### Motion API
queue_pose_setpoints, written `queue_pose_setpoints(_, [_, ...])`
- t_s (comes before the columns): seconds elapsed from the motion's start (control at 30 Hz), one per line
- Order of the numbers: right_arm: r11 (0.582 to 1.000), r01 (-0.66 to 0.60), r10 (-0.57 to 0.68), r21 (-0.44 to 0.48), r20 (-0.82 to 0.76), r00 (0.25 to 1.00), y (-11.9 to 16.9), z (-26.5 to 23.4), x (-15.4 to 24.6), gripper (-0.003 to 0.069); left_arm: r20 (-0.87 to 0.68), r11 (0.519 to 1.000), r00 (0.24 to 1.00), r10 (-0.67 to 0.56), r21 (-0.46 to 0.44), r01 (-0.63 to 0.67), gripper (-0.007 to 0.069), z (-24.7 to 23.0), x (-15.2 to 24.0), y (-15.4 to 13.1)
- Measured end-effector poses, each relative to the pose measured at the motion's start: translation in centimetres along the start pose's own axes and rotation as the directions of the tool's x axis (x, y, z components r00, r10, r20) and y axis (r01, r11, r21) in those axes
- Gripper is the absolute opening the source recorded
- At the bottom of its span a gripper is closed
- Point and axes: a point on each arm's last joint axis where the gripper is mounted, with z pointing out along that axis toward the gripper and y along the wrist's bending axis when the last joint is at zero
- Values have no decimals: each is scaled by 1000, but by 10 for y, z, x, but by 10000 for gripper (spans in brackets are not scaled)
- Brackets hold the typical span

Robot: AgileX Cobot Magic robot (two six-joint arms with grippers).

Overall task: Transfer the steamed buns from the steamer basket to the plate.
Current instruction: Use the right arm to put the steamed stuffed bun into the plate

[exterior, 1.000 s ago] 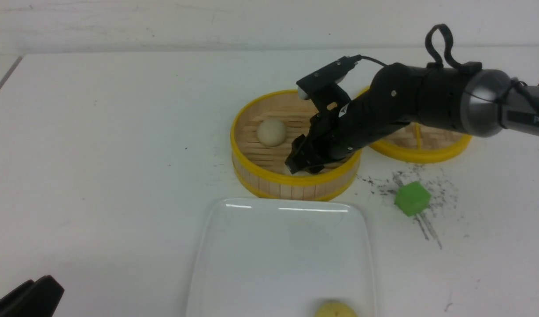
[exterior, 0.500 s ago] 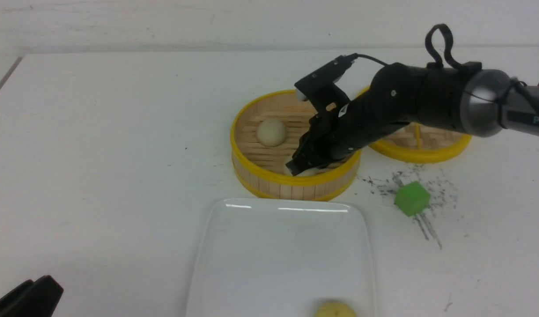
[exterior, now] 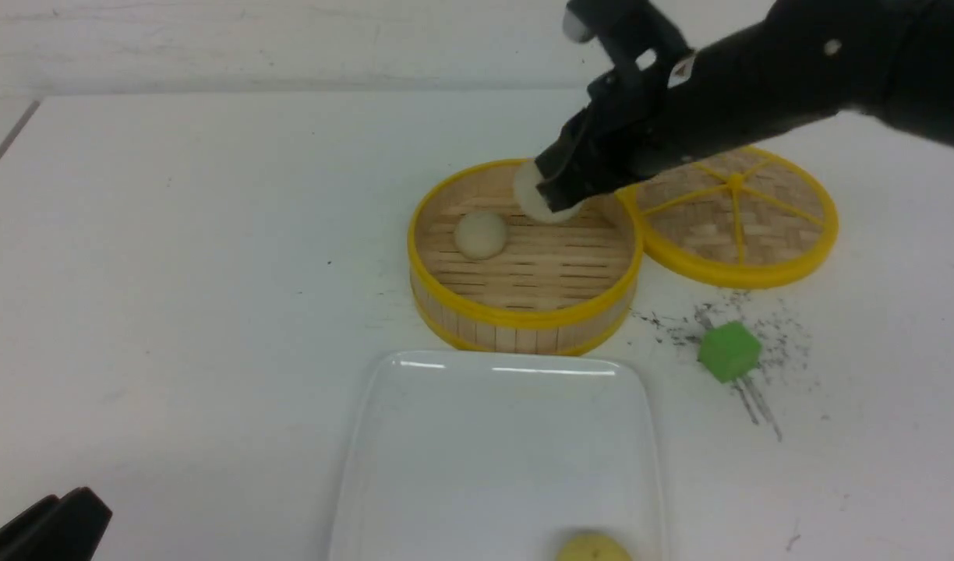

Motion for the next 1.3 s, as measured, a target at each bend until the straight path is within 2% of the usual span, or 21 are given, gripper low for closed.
queue_pose_setpoints(0.33, [995,-16,2,-99,-140,990,21,-70,-1,12,23,1000,1000,0,1,0,239,0,-2,0])
queue_pose_setpoints(0.53, [989,-45,12,-142,-229,973,33,-98,19,14,26,1000,1000,0,1,0,239,0,-2,0])
queue_pose_setpoints(0.73, [975,-139,77,-172,-328,942,40,-72,70,15,27,1000,1000,0,1,0,239,0,-2,0])
queue_pose_setpoints(0.93, [967,-193,135,-165,-310,941,43,-36,120,16,27,1000,1000,0,1,0,239,0,-2,0])
queue_pose_setpoints(1.3, [953,-221,146,-208,-322,936,43,15,153,18,29,1000,1000,0,1,0,239,0,-3,0])
